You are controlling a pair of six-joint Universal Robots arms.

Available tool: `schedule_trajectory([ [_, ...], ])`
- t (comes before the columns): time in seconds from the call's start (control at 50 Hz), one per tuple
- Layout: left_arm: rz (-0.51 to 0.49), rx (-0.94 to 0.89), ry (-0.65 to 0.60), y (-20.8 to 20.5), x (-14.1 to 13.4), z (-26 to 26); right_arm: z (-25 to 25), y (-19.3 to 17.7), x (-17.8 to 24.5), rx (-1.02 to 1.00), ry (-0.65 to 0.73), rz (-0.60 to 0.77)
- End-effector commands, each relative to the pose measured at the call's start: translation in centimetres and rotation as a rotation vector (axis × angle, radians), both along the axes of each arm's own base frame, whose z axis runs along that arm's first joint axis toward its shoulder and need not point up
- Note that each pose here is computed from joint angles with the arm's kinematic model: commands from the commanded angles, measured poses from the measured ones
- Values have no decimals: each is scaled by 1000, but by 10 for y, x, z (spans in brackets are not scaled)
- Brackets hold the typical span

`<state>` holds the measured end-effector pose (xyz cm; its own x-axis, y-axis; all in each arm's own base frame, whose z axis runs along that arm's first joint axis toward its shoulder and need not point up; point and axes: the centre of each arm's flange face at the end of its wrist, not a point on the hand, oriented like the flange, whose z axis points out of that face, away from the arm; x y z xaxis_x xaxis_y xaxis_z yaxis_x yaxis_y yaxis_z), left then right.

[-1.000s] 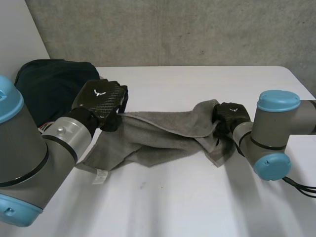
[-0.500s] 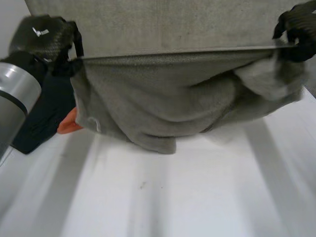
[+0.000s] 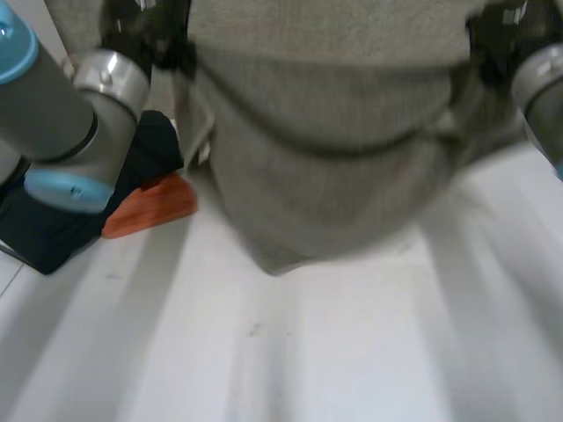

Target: Fold the laundry.

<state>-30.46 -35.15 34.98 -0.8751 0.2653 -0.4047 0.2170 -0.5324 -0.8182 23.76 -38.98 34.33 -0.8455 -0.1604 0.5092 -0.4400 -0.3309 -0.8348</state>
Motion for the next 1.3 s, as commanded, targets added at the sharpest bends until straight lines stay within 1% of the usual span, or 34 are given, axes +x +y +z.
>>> schedule_trajectory([
  [0.02, -22, -237, 208, 15, -1, 60, 58, 6, 13, -406, -250, 67],
  [0.08, -18, -178, 178, 23, 4, 46, 42, 4, 11, -326, -226, 58],
  [0.14, -10, -87, 132, 27, 6, 15, 13, 0, 11, -195, -191, 48],
  [0.2, -1, 53, 56, 33, 9, -34, -22, 1, 14, -32, -139, 55],
  [0.24, -2, 121, 17, 39, 10, -58, -43, 3, 15, 55, -100, 64],
  [0.26, 1, 151, -2, 42, 12, -68, -68, 5, 16, 147, -53, 73],
  [0.28, 3, 214, -40, 47, 14, -90, -79, 8, 18, 186, -34, 84],
  [0.32, 5, 270, -75, 54, 16, -112, -112, 17, 18, 300, 25, 97],
  [0.4, 13, 391, -156, 70, 23, -157, -158, 36, 13, 443, 93, 101],
  [0.44, 18, 437, -184, 74, 27, -173, -172, 43, 11, 489, 112, 98],
  [0.46, 20, 484, -208, 79, 30, -189, -179, 46, 10, 509, 118, 96],
  [0.48, 22, 496, -213, 81, 31, -193, -187, 51, 6, 539, 125, 90],
  [0.52, 26, 529, -226, 84, 35, -203, -190, 54, 4, 556, 128, 87],
  [0.7, 42, 561, -230, 85, 42, -208, -197, 64, 0, 595, 121, 84],
  [0.78, 70, 592, -228, 78, 55, -211, -191, 64, -4, 579, 115, 76],
  [0.88, 52, 623, -220, 66, 71, -216, -193, 58, -16, 584, 105, 41],
  [0.98, 51, 692, -195, 55, 95, -221, -194, 58, -18, 587, 109, 37],
  [1.04, 45, 719, -183, 51, 101, -223, -195, 59, -18, 589, 109, 36],
  [1.14, 40, 717, -158, 42, 102, -224, -197, 60, -20, 599, 107, 33],
  [1.24, 25, 756, -121, 32, 96, -234, -199, 61, -20, 606, 105, 30],
  [1.3, 16, 757, -121, 28, 92, -237, -198, 60, -21, 604, 102, 28],
])
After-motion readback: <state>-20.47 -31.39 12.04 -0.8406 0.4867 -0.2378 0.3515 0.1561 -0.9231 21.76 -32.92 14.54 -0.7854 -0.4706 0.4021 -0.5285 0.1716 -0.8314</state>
